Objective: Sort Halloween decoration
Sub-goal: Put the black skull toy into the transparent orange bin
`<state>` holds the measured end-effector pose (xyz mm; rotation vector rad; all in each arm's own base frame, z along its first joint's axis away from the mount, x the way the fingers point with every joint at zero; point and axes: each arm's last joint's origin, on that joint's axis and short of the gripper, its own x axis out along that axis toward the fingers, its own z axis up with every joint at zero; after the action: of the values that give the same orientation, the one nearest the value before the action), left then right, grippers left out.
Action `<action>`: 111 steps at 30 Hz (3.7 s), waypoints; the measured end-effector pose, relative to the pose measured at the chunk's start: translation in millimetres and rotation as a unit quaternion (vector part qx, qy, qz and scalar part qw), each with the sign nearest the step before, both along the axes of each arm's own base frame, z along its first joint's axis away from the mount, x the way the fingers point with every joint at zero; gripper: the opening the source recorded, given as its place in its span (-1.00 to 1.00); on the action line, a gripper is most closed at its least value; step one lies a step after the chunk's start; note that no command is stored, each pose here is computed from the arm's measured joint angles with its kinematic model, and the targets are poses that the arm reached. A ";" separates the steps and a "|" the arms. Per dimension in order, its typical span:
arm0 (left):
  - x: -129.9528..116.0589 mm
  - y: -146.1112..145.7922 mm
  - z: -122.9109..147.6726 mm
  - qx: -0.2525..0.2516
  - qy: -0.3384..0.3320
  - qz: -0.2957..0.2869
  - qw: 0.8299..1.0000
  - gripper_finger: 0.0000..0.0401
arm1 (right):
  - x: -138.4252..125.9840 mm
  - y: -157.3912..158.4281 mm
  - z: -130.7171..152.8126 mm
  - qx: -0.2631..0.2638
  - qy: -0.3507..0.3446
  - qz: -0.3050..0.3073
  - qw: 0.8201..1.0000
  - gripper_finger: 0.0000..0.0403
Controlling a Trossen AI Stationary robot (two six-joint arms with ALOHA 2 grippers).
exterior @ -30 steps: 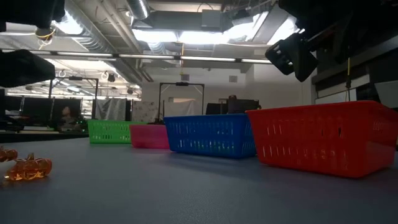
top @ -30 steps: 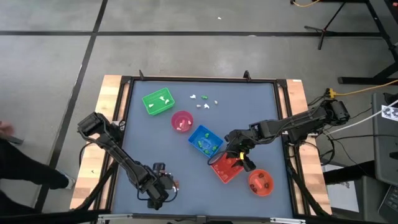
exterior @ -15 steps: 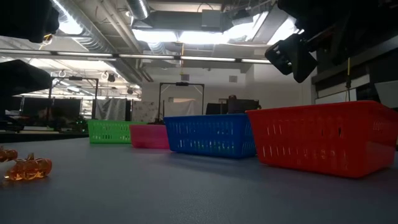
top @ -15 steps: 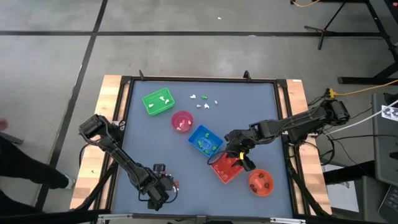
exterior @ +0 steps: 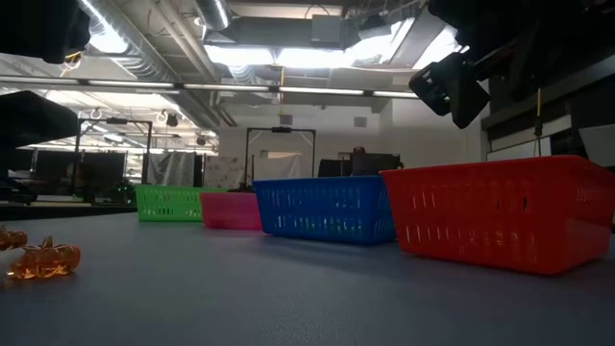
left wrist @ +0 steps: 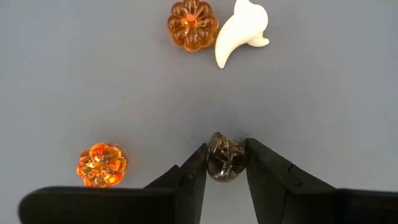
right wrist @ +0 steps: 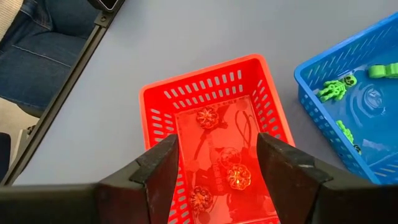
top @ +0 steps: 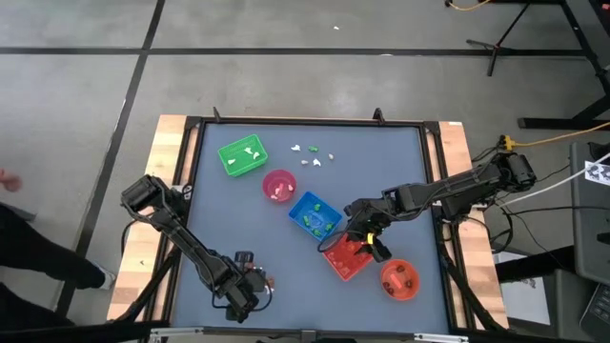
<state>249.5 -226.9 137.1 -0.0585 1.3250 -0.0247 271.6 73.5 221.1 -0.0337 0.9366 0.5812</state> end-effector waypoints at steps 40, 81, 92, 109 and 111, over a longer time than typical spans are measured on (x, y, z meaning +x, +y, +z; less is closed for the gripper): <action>102.7 139.8 38.6 0.102 -0.212 -0.016 0.972 -0.61 | 18.4 -4.2 12.8 -0.168 -0.182 0.016 0.969 0.07; 140.7 204.9 70.6 -0.109 -0.393 0.003 0.913 -0.61 | 22.4 -8.0 16.6 -0.363 -0.256 0.133 0.886 0.07; 143.1 203.4 76.2 -0.158 -0.410 0.023 0.898 -0.61 | 25.3 -6.0 20.6 -0.364 -0.292 0.159 0.870 0.07; 143.5 202.2 78.1 -0.175 -0.415 0.007 0.893 -0.61 | 25.0 -5.0 20.7 -0.358 -0.299 0.178 0.867 -0.30; 143.5 202.2 78.0 -0.175 -0.415 0.007 0.893 -0.61 | 24.9 -5.0 20.6 -0.357 -0.299 0.178 0.867 -0.36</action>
<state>392.9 -24.7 215.1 -0.3278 0.4471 -0.2509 296.5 68.4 241.7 -1.0233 0.4844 0.4845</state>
